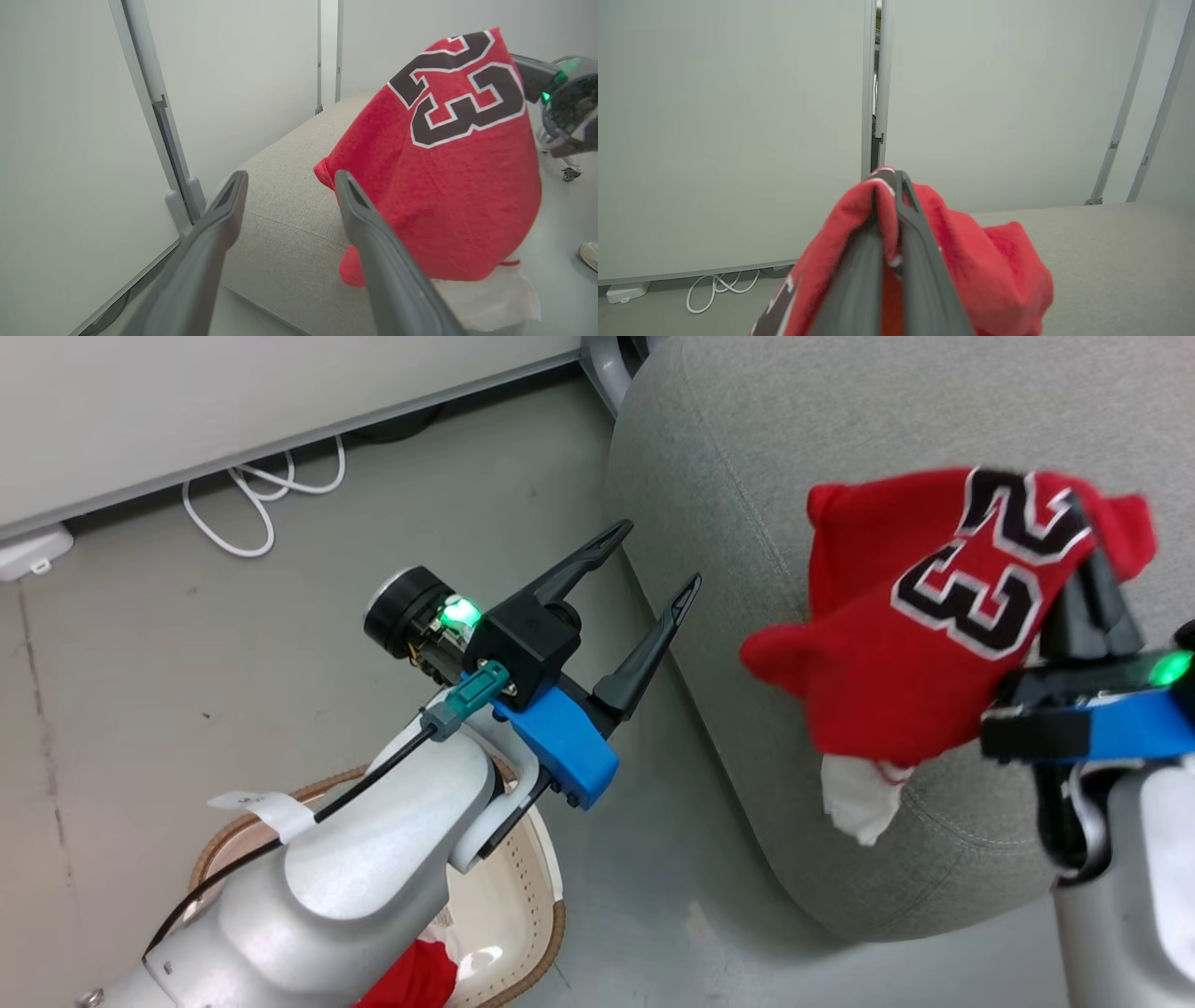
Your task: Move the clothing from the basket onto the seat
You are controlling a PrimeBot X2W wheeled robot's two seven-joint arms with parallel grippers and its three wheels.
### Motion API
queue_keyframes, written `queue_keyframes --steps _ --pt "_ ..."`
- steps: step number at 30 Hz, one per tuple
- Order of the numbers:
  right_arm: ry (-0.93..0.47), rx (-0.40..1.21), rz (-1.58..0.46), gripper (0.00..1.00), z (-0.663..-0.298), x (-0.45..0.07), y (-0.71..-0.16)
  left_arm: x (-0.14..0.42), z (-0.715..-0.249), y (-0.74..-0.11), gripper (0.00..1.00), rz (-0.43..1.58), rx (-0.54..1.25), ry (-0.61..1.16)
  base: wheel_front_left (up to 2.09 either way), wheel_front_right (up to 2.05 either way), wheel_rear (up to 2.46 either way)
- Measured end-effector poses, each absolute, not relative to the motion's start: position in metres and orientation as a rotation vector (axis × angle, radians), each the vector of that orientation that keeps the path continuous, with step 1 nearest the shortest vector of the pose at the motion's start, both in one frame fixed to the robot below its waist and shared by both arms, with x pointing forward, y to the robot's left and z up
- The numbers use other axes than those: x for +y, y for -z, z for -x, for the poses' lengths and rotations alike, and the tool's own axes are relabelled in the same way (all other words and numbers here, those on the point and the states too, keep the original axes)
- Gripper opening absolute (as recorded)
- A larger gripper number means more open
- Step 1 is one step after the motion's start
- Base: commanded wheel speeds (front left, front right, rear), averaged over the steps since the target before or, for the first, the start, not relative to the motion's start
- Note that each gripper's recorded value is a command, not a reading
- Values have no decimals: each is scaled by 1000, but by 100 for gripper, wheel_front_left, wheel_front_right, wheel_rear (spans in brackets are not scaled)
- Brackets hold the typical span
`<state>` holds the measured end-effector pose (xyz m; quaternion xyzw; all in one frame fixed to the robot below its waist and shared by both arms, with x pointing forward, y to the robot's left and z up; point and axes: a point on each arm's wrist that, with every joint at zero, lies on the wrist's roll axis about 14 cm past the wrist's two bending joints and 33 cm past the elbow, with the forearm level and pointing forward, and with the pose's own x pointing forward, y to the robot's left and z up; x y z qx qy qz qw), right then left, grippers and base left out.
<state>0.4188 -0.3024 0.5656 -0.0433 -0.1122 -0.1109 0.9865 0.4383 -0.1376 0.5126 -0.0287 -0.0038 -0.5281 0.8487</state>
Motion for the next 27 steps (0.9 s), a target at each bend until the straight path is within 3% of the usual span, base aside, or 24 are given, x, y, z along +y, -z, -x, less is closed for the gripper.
queue_keyframes --steps 16,23,27 --pt "320 -569 281 0 -512 -366 -679 -123 -495 -450 100 94 62 1080 0 0 0" --pt "424 -497 353 0 -545 -419 -650 -117 -515 -401 100 110 110 1072 0 0 0" --pt "464 -340 382 0 -559 -448 -597 -113 -524 -376 100 124 139 1061 0 0 0"
